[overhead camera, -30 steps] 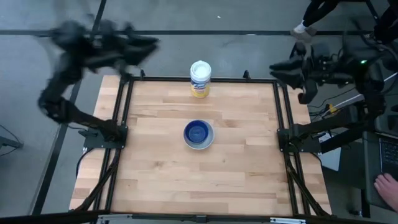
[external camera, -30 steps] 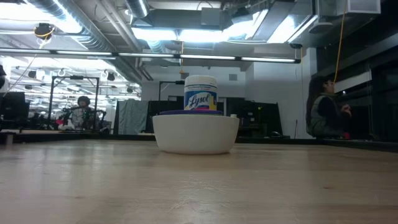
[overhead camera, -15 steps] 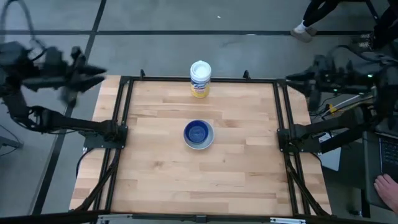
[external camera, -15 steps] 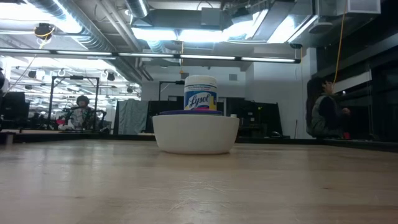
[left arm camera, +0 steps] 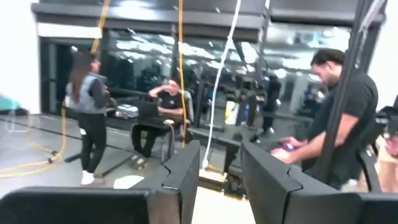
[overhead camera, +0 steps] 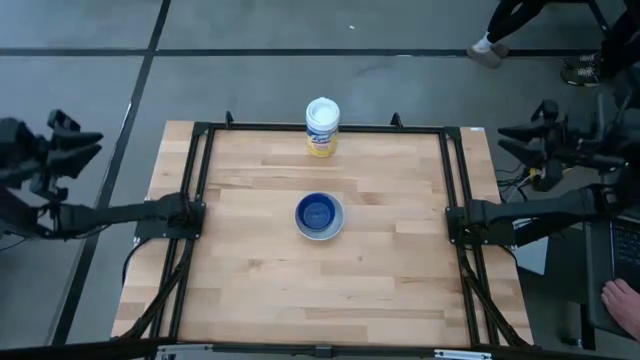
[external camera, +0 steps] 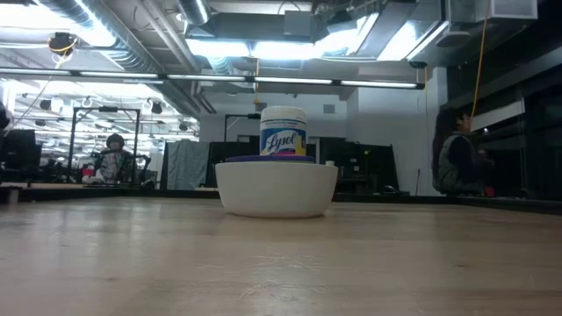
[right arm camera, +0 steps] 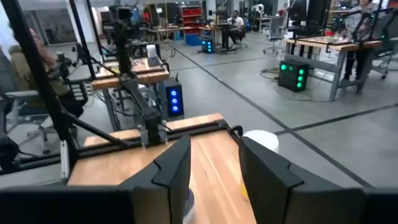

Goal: Nest bowls inside each other
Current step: Return to Home Position

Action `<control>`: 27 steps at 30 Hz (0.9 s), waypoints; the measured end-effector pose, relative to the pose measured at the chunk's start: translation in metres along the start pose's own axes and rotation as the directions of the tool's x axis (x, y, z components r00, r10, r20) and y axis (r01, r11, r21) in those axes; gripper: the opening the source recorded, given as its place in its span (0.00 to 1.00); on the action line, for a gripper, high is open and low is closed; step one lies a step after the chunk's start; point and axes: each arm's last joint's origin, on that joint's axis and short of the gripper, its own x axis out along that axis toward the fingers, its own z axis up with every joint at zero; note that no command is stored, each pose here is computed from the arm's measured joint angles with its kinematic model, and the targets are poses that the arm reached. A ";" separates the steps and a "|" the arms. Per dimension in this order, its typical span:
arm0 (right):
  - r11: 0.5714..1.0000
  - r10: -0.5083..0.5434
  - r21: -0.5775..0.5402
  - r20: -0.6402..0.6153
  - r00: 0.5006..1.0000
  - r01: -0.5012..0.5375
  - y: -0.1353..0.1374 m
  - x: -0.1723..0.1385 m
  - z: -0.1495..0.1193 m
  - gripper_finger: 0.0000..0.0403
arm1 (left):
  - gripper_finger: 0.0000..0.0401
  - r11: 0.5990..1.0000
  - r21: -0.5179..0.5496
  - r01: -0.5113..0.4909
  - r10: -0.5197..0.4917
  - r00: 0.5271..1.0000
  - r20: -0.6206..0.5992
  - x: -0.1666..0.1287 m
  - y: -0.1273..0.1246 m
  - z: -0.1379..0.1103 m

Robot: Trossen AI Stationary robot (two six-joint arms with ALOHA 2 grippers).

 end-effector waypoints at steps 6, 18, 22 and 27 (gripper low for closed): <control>1.000 -0.014 0.012 0.065 0.998 0.013 -0.006 -0.012 -0.034 0.37 | 0.27 0.995 -0.054 -0.080 0.084 0.995 0.062 -0.037 -0.007 -0.047; 0.996 -0.067 0.072 0.152 0.986 0.057 -0.018 -0.025 -0.111 0.41 | 0.27 0.981 -0.078 -0.175 0.171 0.983 -0.065 -0.051 -0.026 -0.117; 0.997 -0.077 0.048 0.219 0.973 0.068 -0.019 -0.019 -0.136 0.43 | 0.27 0.978 -0.020 -0.207 0.206 0.978 -0.027 -0.039 -0.031 -0.120; 0.993 -0.119 0.031 0.166 0.979 0.116 -0.017 0.006 -0.150 0.44 | 0.27 0.979 0.036 -0.202 0.201 0.979 0.020 -0.021 -0.036 -0.119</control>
